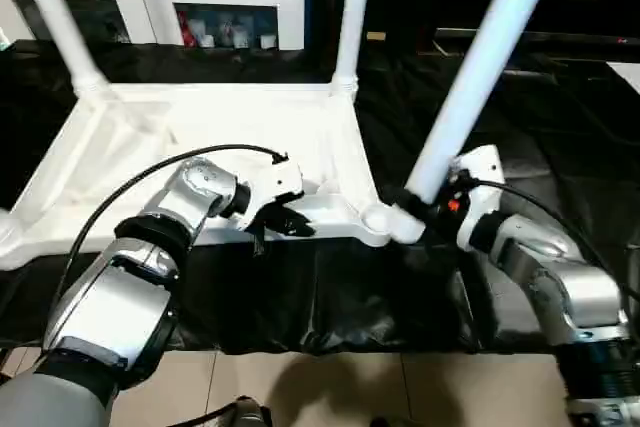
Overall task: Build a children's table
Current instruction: Pick table leg, then insert table leg to table base
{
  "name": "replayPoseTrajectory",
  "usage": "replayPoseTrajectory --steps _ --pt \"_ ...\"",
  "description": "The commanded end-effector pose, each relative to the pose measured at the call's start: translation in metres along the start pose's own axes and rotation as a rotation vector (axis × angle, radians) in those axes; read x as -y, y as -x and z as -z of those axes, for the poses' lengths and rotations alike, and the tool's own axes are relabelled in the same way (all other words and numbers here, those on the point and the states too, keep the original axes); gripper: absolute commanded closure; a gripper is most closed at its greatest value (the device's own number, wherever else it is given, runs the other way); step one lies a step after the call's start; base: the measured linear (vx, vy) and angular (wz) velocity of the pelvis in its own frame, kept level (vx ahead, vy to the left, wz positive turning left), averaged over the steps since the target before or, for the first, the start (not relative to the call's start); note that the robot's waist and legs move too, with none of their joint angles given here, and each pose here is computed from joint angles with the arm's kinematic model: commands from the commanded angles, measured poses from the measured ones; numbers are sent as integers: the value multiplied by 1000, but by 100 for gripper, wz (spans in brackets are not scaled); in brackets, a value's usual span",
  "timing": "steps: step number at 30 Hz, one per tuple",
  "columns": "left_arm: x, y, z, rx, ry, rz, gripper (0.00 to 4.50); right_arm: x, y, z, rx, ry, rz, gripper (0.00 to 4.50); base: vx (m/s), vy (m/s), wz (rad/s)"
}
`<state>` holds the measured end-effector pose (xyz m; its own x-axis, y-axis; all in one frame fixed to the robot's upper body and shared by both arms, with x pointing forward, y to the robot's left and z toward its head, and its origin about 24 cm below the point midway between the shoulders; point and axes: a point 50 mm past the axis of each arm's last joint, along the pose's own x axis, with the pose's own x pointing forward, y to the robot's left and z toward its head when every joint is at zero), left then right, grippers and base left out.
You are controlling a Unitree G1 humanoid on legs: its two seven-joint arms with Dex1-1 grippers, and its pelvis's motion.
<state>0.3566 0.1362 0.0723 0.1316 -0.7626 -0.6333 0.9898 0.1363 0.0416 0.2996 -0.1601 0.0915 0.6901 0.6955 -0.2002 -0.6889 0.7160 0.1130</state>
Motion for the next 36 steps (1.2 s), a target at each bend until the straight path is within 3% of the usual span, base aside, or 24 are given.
replayPoseTrajectory --steps 1,4,11,19,27,36 --pt "5 -8 -4 63 21 20 450 -2 -2 -9 2 19 -29 261 0 0 0" --pt "14 -20 -11 148 26 19 450 1 -4 -9 -10 11 -8 261 0 0 0" --pt "29 -34 -9 172 45 -19 450 4 -7 -4 -34 29 -7 261 0 0 0" --pt "37 -34 -5 138 54 -44 450 11 -6 4 -62 24 23 261 0 0 0" --pt "46 -29 -15 158 1 14 450 17 -12 14 -58 -27 31 261 0 0 0" --pt "45 -28 -21 181 1 -7 450 18 -13 22 -60 -69 10 262 0 0 0"
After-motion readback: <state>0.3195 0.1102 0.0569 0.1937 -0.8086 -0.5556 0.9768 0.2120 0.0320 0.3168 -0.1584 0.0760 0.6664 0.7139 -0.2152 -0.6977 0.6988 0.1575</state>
